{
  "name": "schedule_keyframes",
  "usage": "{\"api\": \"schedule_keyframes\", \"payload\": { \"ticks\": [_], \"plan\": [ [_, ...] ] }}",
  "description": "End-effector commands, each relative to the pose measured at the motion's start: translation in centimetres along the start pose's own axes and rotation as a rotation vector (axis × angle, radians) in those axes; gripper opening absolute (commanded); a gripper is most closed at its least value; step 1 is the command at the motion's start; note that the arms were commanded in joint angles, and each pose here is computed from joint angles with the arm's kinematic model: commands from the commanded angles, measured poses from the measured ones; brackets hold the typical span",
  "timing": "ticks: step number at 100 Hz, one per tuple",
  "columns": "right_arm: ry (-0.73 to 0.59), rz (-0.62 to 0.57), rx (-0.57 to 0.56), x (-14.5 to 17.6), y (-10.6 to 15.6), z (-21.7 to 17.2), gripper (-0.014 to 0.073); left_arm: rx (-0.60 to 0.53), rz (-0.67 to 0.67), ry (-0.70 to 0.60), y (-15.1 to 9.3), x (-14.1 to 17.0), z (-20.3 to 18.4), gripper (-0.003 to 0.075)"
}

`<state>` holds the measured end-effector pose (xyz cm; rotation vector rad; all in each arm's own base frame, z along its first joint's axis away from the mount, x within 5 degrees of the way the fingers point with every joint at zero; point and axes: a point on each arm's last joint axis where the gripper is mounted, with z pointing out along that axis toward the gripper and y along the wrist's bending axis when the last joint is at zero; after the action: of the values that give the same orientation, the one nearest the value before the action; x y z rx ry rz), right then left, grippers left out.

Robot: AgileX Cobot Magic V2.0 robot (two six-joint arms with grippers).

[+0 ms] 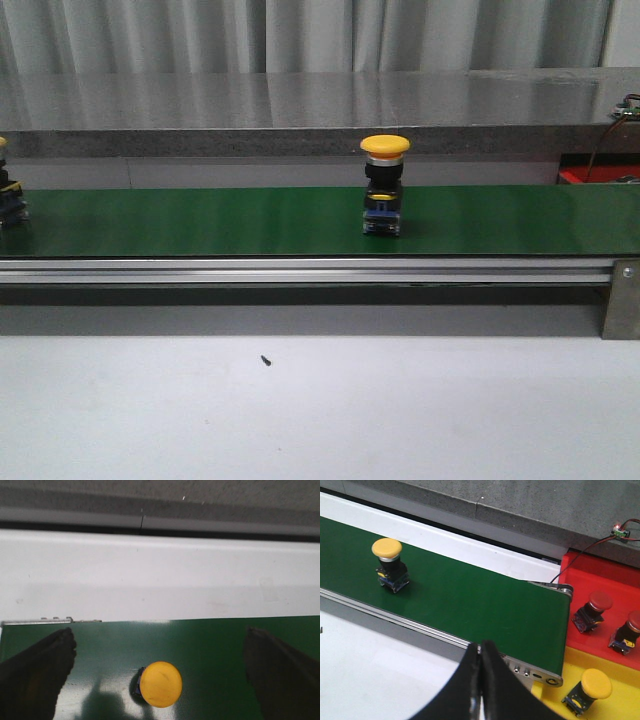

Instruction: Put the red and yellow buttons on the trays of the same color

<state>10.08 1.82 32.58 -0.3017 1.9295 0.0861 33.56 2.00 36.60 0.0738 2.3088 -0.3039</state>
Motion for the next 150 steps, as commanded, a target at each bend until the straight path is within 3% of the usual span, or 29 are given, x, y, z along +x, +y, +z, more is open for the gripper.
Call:
{"api": "schedule_keyframes", "payload": {
  "ticks": [1,34,44,54,74,85,92,99,111,116,150],
  "plan": [
    [-0.083,-0.001,0.034,-1.3,-0.3,-0.4,-0.0069,0.002,0.04,-0.185,-1.9,-1.0,-4.6,0.0659],
    [-0.1,0.0,0.043,-1.5,-0.4,-0.4,-0.0069,-0.061,0.047,-0.34,-4.0,6.9,-10.4,0.0656],
    [-0.129,0.016,0.049,-1.7,-0.5,-0.5,-0.0069,-0.071,0.036,-0.373,-4.4,9.7,-11.3,0.0603],
    [-0.135,0.032,0.041,-1.8,-0.4,-0.5,-0.0069,-0.079,0.042,-0.394,-4.7,12.5,-11.9,0.0461],
    [-0.134,0.089,0.002,-1.8,-0.1,-0.3,-0.0068,-0.086,0.068,-0.415,-5.1,16.2,-12.6,-0.0022],
    [-0.082,0.108,-0.026,-1.9,-0.1,0.5,-0.0057,-0.086,0.071,-0.417,-5.2,17.0,-12.7,-0.0019],
    [-0.016,0.113,-0.056,-2.4,-0.2,1.5,0.0013,-0.084,0.071,-0.412,-5.2,17.1,-12.6,-0.0019],
    [0.039,0.118,-0.08,-3.3,-0.5,2.6,0.0152,-0.086,0.071,-0.415,-5.2,17.0,-12.6,-0.0019],
    [0.098,0.125,-0.11,-5.2,-1.1,4.4,0.0469,-0.086,0.07,-0.414,-5.2,17.0,-12.6,-0.0019],
    [0.123,0.127,-0.12,-5.9,-1.4,5.4,0.0542,-0.086,0.07,-0.414,-5.2,17.0,-12.6,-0.0019],
    [0.307,0.139,-0.147,-7.7,-3.7,14.2,0.0559,-0.086,0.07,-0.414,-5.2,17.0,-12.6,-0.0019]
  ]
}}
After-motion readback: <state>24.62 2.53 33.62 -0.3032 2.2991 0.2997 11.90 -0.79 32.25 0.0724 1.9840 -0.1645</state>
